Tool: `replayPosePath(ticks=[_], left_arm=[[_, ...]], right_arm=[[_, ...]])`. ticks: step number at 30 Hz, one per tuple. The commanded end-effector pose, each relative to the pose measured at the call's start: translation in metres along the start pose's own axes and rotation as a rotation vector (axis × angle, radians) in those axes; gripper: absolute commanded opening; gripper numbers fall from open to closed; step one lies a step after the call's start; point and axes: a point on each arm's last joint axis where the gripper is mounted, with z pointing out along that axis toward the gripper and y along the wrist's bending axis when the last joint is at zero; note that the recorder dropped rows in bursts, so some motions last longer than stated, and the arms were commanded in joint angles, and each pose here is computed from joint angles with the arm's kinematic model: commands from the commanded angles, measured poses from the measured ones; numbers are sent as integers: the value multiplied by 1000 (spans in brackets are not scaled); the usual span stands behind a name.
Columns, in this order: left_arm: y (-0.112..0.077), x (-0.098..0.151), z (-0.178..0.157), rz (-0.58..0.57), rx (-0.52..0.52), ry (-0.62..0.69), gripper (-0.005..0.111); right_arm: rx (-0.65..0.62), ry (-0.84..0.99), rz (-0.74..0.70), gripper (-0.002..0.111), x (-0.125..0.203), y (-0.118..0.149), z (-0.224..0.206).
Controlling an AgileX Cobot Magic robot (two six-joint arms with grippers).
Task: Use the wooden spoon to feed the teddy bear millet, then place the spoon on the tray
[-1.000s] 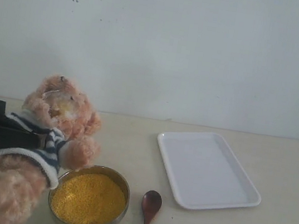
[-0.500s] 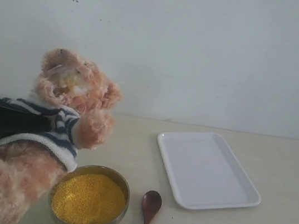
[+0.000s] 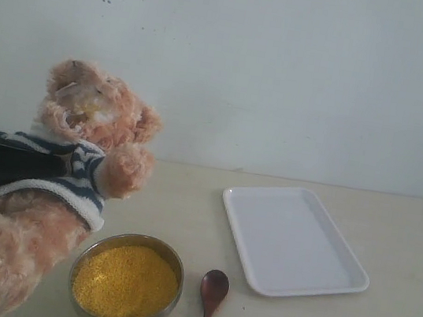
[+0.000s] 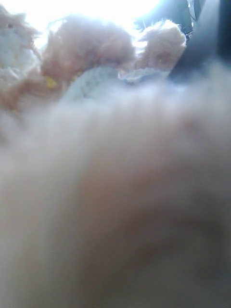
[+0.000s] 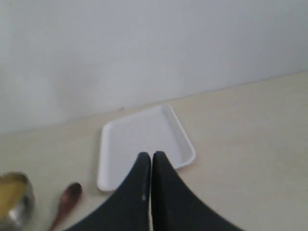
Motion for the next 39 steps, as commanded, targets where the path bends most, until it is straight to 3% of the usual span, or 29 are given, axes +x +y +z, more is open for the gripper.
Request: replayPosePath(ticks=[1, 4, 6, 12, 15, 18, 23, 25, 29, 34, 36, 39], left_arm=[[-7, -1, -2, 16, 39, -14, 4], [-7, -1, -2, 37, 39, -14, 4], [-7, -1, -2, 46, 39, -15, 4], [-6, -1, -2, 44, 33, -17, 4], [-4, -2, -2, 56, 4, -26, 4], [1, -3, -2, 102, -42, -38, 4], [2, -3, -2, 130, -54, -39, 4], [2, -3, -2, 130, -50, -38, 4], [2, -3, -2, 130, -50, -38, 4], [2, -3, -2, 132, -50, -38, 4], [2, -4, -2, 132, -56, -40, 4], [2, -4, -2, 132, -56, -40, 4]], right_arm=[[-69, -173, 284, 0, -17, 4, -2], [-115, -250, 623, 0, -24, 3, -4], [-167, -364, 767, 0, -35, 2, -7], [-469, -936, 1023, 0, -76, -7, -42], [-583, -1049, 1071, 0, -102, -2, -59], [-571, -1035, 873, 0, -134, 17, -66], [-397, -864, 9, 0, -177, 65, -48], [-353, -749, -168, 0, -181, 72, -29], [-215, -495, -329, 0, -174, 68, 24], [-60, -82, -597, 0, -134, 47, 92], [-41, 68, -611, 0, -115, 39, 116], [-7, 264, -460, 0, -82, 28, 148]])
